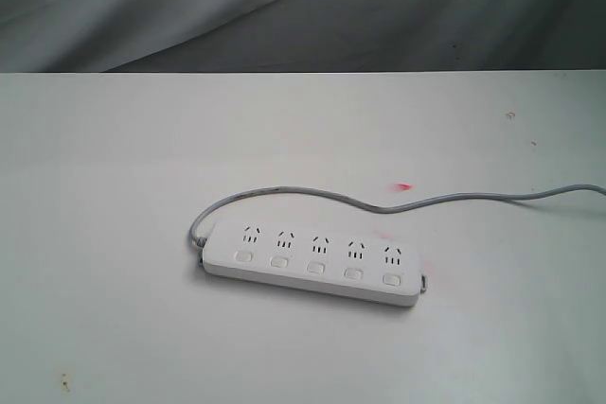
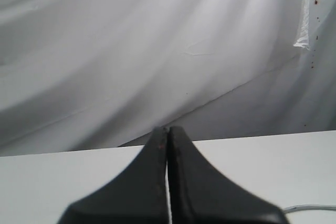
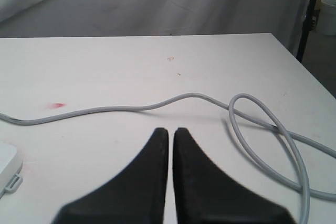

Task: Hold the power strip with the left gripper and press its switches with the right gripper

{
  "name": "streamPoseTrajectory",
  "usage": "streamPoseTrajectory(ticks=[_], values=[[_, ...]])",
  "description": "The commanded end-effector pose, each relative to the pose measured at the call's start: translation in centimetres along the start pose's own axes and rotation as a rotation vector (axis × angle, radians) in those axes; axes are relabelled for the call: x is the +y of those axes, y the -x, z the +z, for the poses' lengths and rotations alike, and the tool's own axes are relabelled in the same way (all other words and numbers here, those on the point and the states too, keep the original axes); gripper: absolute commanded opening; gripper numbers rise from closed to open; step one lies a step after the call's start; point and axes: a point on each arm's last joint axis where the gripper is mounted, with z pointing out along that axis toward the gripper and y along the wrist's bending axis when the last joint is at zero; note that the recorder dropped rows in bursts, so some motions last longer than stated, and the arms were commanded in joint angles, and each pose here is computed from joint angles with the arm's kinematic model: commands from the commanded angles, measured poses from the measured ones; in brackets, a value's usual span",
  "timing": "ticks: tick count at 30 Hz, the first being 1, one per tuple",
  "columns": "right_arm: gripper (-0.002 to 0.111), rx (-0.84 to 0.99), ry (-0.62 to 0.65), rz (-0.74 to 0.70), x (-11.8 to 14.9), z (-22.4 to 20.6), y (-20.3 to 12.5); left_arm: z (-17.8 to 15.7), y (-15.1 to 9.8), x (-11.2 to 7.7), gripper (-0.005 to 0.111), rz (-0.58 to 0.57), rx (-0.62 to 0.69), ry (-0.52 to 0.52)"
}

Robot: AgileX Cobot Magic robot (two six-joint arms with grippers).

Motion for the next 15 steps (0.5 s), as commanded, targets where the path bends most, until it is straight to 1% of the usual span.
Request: streamPoseTrajectory(ticks=[1, 5, 11, 13, 15], values=[[0.003, -0.003, -0.010, 0.004, -0.1, 0.0, -0.1, 0.2, -1.4, -0.1, 0.000, 0.007, 0.024, -0.006], [0.003, -0.003, -0.010, 0.004, -0.1, 0.0, -0.1, 0.5, -2.8, -0.1, 0.000, 0.008, 0.063, -0.007], [0.003, -0.003, -0.010, 0.004, -0.1, 0.0, -0.1, 0.8, -6.0, -0.3, 0.000, 0.008, 0.159, -0.012], [0.003, -0.003, -0.010, 0.004, -0.1, 0.0, -0.1, 0.8, -6.0, -0.3, 0.000, 0.008, 0.159, -0.012], [0.003, -0.003, -0.010, 0.004, -0.1, 0.0, -0.1, 0.7, -6.4, -0.3, 0.000, 0.007, 0.200, -0.014]])
